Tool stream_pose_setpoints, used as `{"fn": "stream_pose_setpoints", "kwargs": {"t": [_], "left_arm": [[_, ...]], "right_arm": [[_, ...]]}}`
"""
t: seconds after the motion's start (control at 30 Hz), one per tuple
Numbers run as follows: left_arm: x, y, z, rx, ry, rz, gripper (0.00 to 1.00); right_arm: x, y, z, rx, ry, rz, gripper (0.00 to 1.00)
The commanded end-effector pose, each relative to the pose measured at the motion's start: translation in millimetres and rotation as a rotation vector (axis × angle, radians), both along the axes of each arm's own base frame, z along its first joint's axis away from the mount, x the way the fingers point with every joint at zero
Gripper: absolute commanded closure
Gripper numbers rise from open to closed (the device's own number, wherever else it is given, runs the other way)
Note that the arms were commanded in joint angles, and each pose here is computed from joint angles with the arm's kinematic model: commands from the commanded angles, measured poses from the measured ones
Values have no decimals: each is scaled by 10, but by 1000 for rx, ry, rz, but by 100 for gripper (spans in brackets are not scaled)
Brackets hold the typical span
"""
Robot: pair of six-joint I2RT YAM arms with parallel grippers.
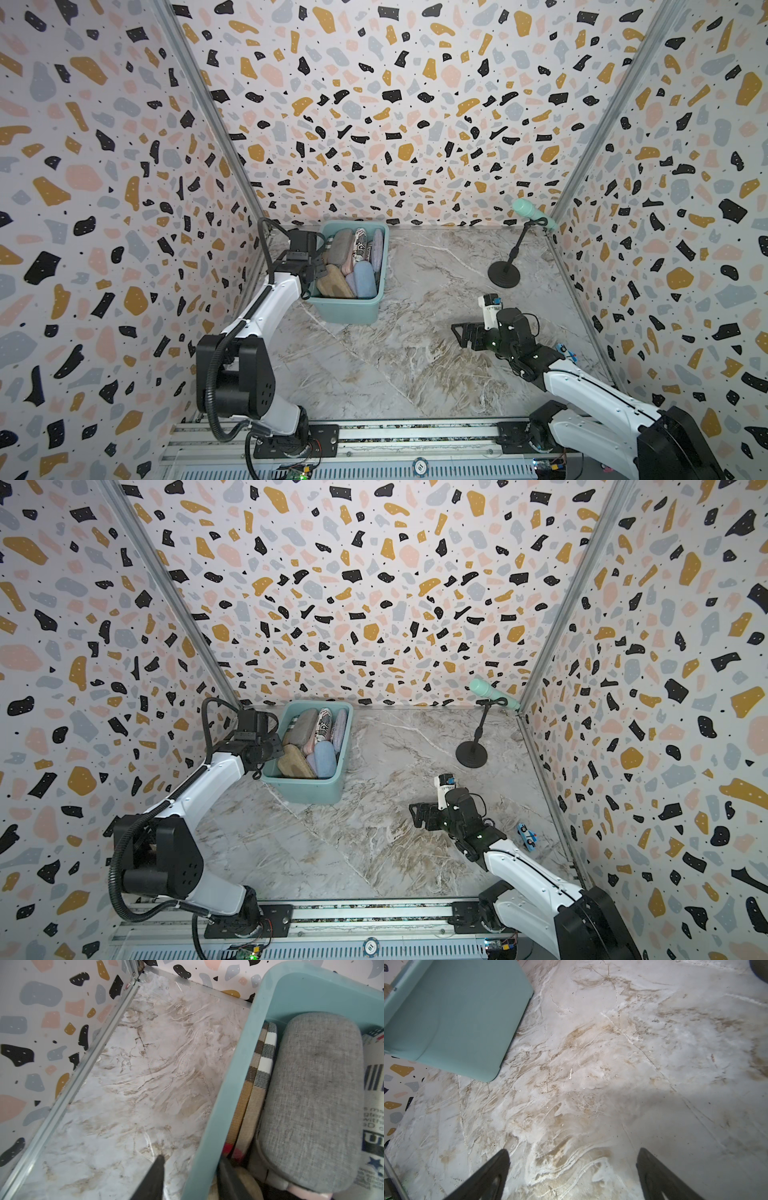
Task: Put the glasses cases into the storage boxes
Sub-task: Move the storage box to the center of the board.
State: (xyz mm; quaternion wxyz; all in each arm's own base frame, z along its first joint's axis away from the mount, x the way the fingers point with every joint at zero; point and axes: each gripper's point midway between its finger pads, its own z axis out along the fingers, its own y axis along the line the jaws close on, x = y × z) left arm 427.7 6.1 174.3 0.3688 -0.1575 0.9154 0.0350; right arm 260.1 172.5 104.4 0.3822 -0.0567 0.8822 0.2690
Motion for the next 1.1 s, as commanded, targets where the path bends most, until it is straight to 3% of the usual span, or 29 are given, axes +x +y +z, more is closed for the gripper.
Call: {"fn": "stream_pose_setpoints", "kwargs": {"t": [0.0,0.33,0.8,1.07], "left_arm": [[-47,-94,-181,-27,75,-62,71],[-191,-544,127,-192,-37,-256,84],[-483,-857,500,-342,-177,-281,97],[-688,-1510,814,-439,-294,-348,100]], "right_arm": [[25,7,93,11,-28,3,3],[33,5,76,8,-24,-1,3],[57,6,183,18,-34,-11,4],[81,6,271,22,-41,-20,5]]}}
